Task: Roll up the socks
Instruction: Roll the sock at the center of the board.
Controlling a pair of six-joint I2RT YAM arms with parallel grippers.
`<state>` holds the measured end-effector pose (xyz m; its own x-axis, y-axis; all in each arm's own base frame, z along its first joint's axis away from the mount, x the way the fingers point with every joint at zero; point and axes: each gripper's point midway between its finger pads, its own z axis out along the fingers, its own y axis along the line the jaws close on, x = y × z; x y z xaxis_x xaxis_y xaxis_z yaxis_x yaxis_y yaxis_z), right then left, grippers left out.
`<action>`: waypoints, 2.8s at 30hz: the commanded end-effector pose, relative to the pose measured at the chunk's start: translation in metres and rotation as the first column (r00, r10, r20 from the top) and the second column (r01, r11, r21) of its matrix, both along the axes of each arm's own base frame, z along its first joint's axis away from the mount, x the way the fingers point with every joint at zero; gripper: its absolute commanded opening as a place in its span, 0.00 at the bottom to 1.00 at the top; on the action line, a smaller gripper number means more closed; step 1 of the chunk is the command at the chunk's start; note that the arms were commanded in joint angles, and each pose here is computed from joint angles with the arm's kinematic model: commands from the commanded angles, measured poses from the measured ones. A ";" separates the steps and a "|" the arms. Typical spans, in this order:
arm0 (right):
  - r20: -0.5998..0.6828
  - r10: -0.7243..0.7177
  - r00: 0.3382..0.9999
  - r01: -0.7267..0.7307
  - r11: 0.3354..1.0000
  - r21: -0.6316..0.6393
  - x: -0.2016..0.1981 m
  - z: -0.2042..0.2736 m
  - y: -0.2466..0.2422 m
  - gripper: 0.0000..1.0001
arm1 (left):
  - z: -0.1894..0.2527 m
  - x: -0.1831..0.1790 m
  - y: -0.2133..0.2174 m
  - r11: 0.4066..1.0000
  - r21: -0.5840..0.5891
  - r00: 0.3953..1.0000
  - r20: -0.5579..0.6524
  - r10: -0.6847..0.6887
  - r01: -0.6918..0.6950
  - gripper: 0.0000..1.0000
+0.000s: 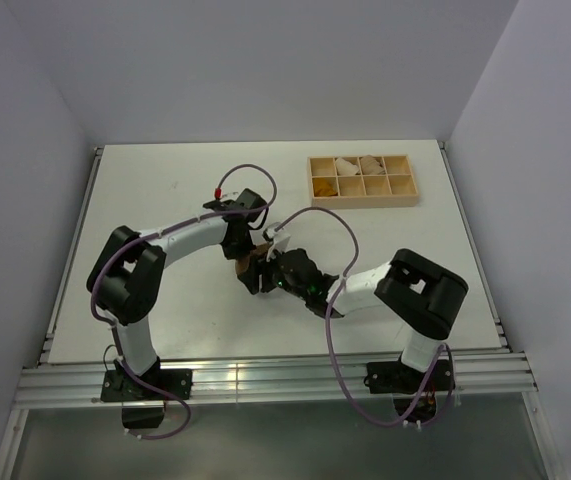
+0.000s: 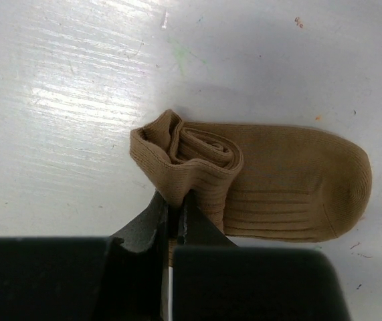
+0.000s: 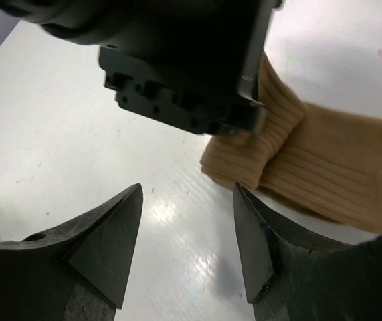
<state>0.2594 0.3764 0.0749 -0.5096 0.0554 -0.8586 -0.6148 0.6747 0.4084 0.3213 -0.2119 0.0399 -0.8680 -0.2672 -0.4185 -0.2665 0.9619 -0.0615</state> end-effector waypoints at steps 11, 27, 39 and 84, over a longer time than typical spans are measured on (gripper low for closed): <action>0.289 -0.164 0.943 0.201 0.974 -0.106 0.027 0.003 0.008 0.67 | -0.028 -0.030 -0.002 0.998 -0.003 0.983 -0.172 -0.059 0.060 0.00; 0.348 -0.129 0.929 0.219 0.947 -0.235 0.026 -0.017 0.032 0.65 | -0.036 -0.034 -0.014 0.995 -0.062 0.974 -0.207 -0.088 0.076 0.00; 0.299 -0.192 0.935 0.295 0.888 -0.352 0.033 -0.058 0.021 0.15 | -0.036 -0.038 -0.023 0.986 -0.154 0.972 -0.214 -0.092 0.060 0.00; -0.527 0.160 0.835 -0.009 0.961 0.278 -0.007 -0.034 -0.011 0.00 | 0.057 -0.035 0.031 0.616 -0.779 0.900 0.346 0.265 0.118 0.65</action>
